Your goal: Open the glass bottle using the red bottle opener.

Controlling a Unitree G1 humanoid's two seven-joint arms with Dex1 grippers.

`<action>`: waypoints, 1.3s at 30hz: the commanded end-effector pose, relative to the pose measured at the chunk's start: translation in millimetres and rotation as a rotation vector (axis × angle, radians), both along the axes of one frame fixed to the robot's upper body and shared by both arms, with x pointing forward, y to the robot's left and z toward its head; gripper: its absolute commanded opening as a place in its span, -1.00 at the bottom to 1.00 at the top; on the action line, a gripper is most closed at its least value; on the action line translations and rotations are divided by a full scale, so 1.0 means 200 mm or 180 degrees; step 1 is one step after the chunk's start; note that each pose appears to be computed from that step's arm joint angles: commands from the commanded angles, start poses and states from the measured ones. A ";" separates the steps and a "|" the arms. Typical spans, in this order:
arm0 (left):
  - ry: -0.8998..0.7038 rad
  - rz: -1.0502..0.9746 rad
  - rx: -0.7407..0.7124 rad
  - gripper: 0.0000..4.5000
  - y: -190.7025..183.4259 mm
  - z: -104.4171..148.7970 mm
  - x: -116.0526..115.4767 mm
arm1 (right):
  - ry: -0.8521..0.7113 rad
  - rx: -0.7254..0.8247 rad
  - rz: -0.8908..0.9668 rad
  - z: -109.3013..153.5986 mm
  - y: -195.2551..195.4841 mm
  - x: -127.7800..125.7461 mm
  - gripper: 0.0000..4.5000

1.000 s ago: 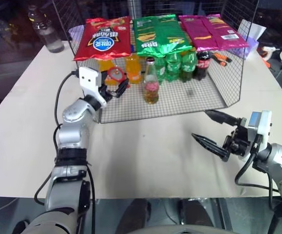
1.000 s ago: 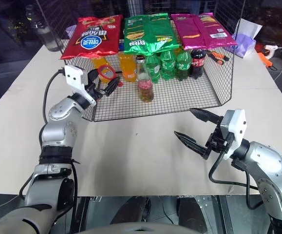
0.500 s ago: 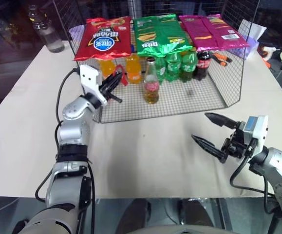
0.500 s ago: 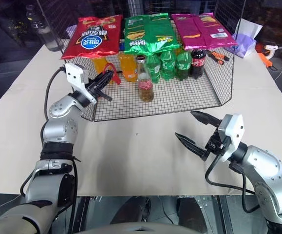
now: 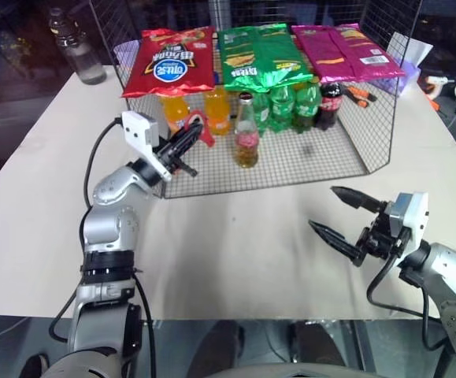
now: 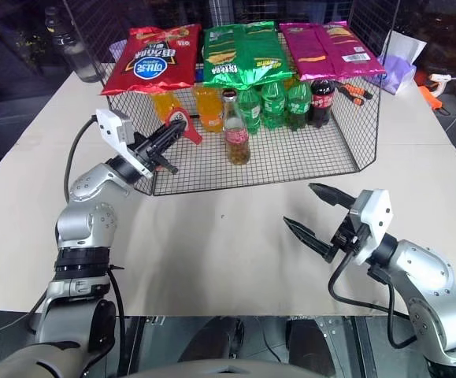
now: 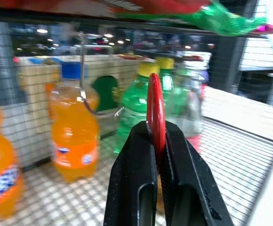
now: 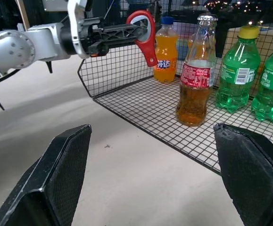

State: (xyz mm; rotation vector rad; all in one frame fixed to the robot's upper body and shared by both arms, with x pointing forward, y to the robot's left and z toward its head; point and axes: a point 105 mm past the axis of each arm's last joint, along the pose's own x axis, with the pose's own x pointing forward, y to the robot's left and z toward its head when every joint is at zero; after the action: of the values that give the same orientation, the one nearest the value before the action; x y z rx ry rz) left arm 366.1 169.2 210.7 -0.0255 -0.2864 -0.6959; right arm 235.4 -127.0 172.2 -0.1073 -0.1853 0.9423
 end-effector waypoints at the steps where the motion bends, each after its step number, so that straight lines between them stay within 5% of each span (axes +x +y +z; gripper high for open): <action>1: -0.0160 -0.0127 -0.0060 -0.99 -0.03 0.07 -0.05 | -0.0161 0.0026 0.0026 0.05 0.02 0.00 0.87; 14: 0.0630 -0.1909 -0.0523 -0.99 -0.34 0.00 -0.28 | 0.0316 0.0175 0.0084 0.05 0.14 0.10 0.87; 19: 0.0790 -0.2609 -0.0352 -0.99 -0.45 -0.02 -0.36 | 0.0693 0.0172 0.0399 0.02 0.24 0.10 0.87; 31: 0.0846 -0.3027 -0.0082 -0.99 -0.53 -0.08 -0.37 | 0.1133 0.0371 0.1025 0.07 0.31 0.06 0.87; 34: 0.0835 -0.3056 -0.0132 -1.00 -0.54 -0.07 -0.38 | 0.1199 0.0341 0.1103 0.08 0.32 0.03 0.52; 39: 0.0854 -0.3135 -0.0121 -1.00 -0.56 -0.08 -0.41 | 0.1224 0.0310 0.1060 0.07 0.34 0.03 -0.50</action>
State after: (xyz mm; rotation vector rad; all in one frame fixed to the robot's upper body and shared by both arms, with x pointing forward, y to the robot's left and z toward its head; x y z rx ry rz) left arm 288.7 60.3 188.4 -0.3330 0.0263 -1.6254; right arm 250.2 -68.4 172.6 0.2070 0.1649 1.2065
